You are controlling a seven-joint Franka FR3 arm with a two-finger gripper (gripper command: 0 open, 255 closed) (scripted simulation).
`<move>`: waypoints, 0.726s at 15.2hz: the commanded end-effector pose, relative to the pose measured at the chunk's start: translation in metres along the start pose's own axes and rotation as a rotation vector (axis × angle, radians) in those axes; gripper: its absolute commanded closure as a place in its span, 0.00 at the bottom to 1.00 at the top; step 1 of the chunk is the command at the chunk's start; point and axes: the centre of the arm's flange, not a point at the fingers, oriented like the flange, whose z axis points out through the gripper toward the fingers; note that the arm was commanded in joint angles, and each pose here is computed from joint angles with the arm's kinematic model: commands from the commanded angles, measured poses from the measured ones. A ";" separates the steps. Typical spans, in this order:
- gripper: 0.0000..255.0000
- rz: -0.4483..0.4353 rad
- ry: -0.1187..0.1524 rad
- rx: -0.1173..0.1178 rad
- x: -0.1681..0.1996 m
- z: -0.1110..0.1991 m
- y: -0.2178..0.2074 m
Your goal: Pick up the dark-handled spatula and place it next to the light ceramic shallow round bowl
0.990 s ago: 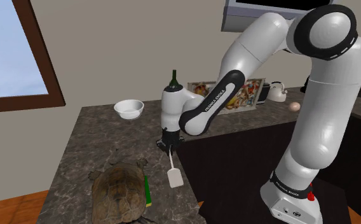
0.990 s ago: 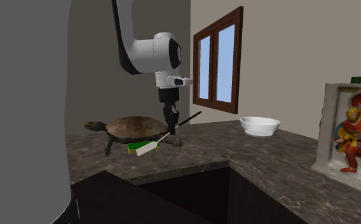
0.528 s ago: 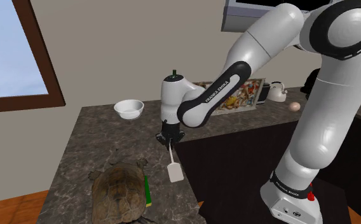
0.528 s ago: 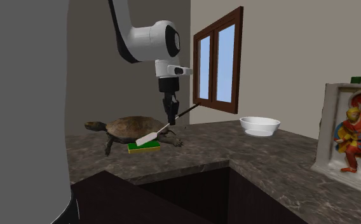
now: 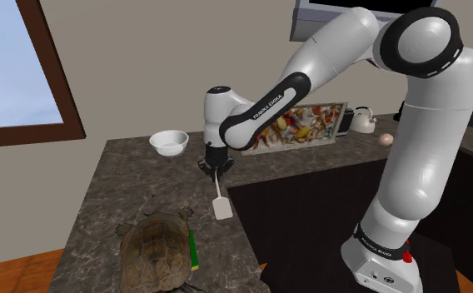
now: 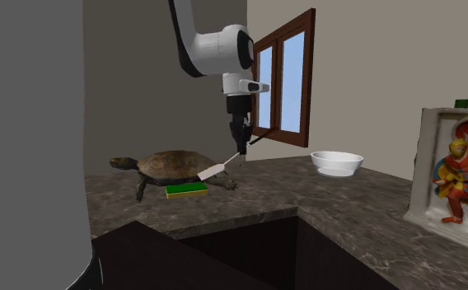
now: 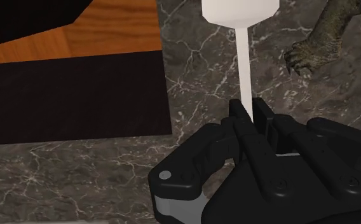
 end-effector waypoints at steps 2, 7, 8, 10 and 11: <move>1.00 -0.001 0.000 -0.001 0.039 0.007 -0.001; 1.00 -0.001 0.000 -0.001 0.105 0.011 -0.006; 1.00 -0.001 0.000 -0.001 0.118 0.012 -0.008; 1.00 -0.001 0.000 -0.001 0.144 0.013 -0.010; 1.00 -0.001 0.000 -0.001 0.158 0.014 -0.011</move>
